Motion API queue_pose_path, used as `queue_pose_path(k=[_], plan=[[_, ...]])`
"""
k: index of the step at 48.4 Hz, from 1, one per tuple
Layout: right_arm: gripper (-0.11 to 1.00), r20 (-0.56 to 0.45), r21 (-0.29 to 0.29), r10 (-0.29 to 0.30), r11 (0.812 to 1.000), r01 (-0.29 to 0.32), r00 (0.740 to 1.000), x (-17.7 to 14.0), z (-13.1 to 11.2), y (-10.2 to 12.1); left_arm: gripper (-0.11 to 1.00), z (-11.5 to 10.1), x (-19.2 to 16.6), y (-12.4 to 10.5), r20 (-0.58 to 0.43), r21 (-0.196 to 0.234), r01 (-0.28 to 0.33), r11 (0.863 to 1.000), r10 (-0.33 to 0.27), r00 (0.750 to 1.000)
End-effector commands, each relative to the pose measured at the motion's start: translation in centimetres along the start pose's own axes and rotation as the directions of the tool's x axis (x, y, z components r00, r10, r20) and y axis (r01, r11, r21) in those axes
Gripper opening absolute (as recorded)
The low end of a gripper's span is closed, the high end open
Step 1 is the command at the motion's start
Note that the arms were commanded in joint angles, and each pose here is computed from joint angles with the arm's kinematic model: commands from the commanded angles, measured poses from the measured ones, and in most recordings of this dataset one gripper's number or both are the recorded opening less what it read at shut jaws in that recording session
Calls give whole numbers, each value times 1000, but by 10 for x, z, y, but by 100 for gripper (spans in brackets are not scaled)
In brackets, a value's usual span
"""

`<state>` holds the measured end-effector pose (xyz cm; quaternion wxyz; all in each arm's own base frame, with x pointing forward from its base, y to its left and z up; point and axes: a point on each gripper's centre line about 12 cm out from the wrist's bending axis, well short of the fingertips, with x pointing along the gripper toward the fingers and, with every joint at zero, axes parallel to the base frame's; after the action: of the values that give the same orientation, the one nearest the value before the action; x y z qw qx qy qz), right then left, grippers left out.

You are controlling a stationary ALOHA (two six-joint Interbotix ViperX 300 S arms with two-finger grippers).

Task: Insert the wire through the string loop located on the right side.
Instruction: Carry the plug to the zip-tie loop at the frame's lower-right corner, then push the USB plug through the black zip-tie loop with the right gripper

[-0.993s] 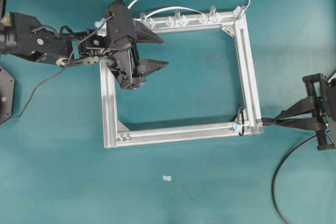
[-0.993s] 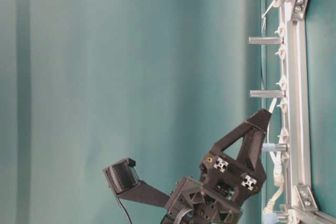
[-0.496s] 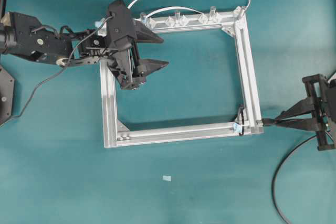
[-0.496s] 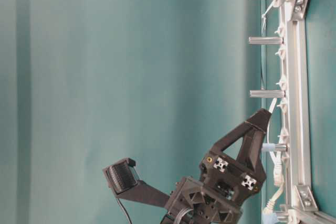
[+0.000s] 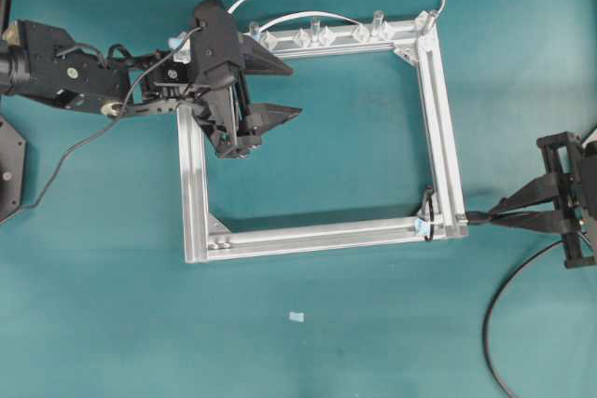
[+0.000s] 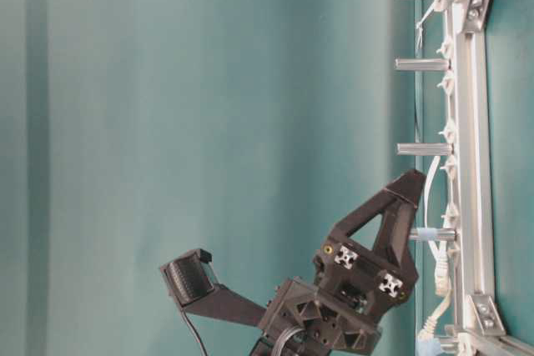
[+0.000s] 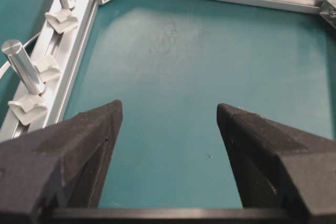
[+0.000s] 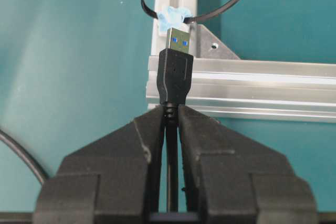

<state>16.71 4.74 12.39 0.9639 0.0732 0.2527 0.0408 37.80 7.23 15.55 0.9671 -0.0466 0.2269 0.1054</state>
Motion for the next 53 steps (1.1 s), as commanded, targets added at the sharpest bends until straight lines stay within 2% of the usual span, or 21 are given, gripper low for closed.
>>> queue_pose_path(k=[1,20,33,53], plan=[[12,14,2,7,1000,-7,1000,2,6,3,74,13,-1,-1,37,-8,4,1000,-3,999],[12,-7,-8,-6,1000,6,1000,9,8,5,74,19,1,-5,53,-4,13,1000,-13,999],[12,-33,-22,-63,998,62,997,31,15,8,74,17,0,-20,48,15,47,999,-47,998],[12,-39,-22,-101,995,101,994,57,28,12,74,14,-2,-45,41,45,104,994,-106,994]])
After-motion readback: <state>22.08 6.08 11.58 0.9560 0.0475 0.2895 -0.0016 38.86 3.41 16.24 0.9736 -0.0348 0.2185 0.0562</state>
